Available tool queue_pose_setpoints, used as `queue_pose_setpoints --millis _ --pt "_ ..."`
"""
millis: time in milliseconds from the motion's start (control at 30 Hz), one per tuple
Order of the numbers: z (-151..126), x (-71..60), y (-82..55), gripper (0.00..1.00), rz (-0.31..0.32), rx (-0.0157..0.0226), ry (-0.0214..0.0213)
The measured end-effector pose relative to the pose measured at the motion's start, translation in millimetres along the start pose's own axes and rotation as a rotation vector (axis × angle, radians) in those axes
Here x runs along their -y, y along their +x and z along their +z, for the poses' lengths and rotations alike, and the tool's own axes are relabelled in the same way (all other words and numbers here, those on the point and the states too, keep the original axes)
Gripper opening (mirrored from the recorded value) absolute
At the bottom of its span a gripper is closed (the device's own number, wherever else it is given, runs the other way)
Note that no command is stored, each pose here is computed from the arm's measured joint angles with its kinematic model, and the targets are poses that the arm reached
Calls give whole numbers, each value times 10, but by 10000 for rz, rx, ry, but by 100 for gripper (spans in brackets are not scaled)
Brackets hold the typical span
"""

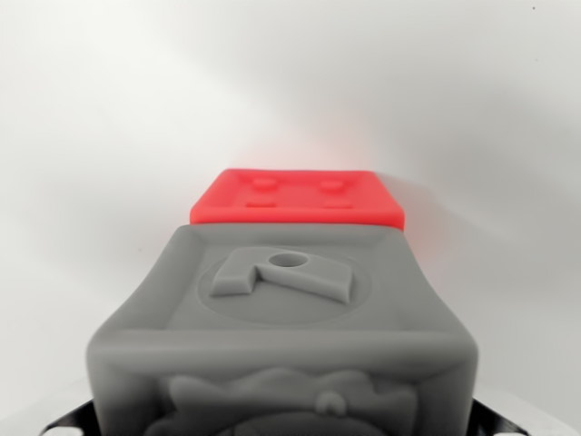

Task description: Destack cube

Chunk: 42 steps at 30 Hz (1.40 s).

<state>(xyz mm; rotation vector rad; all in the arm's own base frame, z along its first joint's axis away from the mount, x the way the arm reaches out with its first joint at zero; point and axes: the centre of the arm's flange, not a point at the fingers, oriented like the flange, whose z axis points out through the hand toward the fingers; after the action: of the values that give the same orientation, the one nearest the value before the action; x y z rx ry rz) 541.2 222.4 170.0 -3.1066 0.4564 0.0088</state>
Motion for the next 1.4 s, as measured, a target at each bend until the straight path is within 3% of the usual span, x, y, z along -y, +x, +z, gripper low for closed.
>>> queue_pose_setpoints --millis 333,1400 --pt "-85 3 7 0 -3 -38 5" --pt "-697 7 5 0 -6 -79 -16"
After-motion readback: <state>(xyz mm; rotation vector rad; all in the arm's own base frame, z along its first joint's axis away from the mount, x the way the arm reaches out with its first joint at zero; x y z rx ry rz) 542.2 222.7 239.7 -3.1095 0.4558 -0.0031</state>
